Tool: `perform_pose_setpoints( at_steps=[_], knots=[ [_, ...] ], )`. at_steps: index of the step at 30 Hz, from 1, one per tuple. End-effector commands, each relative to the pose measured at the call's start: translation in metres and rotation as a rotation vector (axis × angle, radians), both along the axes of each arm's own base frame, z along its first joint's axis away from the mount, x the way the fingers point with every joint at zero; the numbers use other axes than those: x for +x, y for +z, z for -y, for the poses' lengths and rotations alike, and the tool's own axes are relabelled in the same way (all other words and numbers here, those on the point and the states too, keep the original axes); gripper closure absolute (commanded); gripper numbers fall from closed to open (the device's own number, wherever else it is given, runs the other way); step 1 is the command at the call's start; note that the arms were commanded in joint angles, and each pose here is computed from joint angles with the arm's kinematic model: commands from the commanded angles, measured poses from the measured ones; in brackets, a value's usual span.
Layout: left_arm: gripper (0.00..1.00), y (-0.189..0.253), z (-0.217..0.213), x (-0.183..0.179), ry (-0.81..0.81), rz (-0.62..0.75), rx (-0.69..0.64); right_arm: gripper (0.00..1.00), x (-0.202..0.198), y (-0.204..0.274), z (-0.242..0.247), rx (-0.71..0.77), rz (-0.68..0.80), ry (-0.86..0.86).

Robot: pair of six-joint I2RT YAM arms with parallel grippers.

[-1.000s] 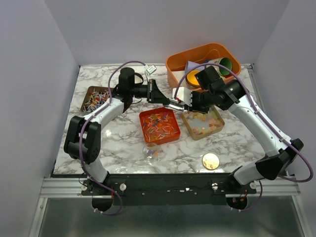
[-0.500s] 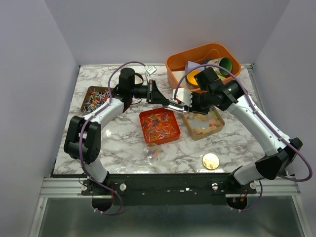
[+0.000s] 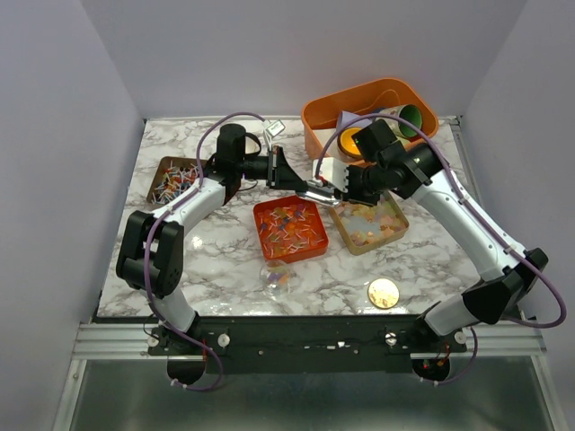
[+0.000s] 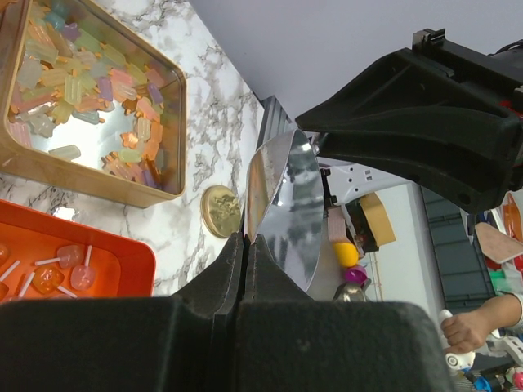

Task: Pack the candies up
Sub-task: Adjust the spatula, then scoop the fake candies from the storage box.

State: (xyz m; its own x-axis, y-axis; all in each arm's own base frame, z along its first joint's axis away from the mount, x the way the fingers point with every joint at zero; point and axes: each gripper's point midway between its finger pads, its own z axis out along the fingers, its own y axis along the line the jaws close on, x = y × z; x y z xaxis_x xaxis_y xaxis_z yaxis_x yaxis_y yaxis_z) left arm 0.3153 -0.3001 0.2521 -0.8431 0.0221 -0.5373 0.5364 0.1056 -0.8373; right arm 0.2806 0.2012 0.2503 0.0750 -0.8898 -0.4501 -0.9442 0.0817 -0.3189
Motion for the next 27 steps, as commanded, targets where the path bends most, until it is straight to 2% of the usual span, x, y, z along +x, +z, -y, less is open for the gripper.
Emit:
perform_pose_setpoints(
  at_steps=[1,6,9,10,12,13,14,16,19,21,22,24,25,27],
  knots=[
    [1.0,0.013,-0.002,0.005,0.011,0.042,-0.01,0.68,-0.004,-0.006,-0.002,-0.006,-0.04,0.014],
    [1.0,0.012,-0.002,0.007,0.014,0.04,-0.009,0.73,-0.001,-0.006,-0.004,-0.008,-0.04,0.015],
    [1.0,0.012,-0.001,0.008,0.013,0.039,-0.011,0.83,-0.001,-0.008,-0.002,-0.022,-0.045,0.019],
    [1.0,0.012,-0.001,0.009,0.015,0.039,-0.011,0.91,-0.001,-0.01,-0.001,-0.033,-0.049,0.022],
    [1.0,0.014,-0.003,0.011,0.024,0.04,-0.009,0.99,-0.001,-0.01,0.002,-0.048,-0.036,0.031],
    [0.91,0.014,-0.004,0.018,0.062,0.046,0.004,0.99,0.002,-0.007,0.002,-0.053,-0.013,0.038],
    [0.76,0.013,-0.013,0.023,0.101,0.025,0.028,0.99,0.004,-0.006,0.003,-0.057,0.003,0.048],
    [0.46,0.017,-0.028,0.041,0.199,0.075,0.072,0.99,0.011,0.005,0.004,-0.07,0.072,0.089],
    [0.32,0.007,-0.077,0.059,0.387,0.015,0.188,0.99,0.023,0.009,0.005,-0.135,0.137,0.177],
    [0.27,-0.016,-0.128,0.072,0.605,-0.093,0.301,0.99,0.033,0.008,0.004,-0.179,0.156,0.216],
    [0.23,-0.039,-0.145,0.066,0.67,-0.168,0.352,0.99,0.038,0.004,0.003,-0.224,0.162,0.266],
    [0.22,-0.058,-0.184,0.059,0.823,-0.23,0.437,0.99,0.059,-0.001,-0.001,-0.31,0.186,0.306],
    [0.23,-0.08,-0.19,0.046,0.844,-0.279,0.487,0.99,0.068,-0.002,-0.005,-0.366,0.222,0.365],
    [0.23,-0.091,-0.2,0.028,0.896,-0.296,0.542,0.99,0.093,-0.01,-0.008,-0.481,0.26,0.404]
  ],
)
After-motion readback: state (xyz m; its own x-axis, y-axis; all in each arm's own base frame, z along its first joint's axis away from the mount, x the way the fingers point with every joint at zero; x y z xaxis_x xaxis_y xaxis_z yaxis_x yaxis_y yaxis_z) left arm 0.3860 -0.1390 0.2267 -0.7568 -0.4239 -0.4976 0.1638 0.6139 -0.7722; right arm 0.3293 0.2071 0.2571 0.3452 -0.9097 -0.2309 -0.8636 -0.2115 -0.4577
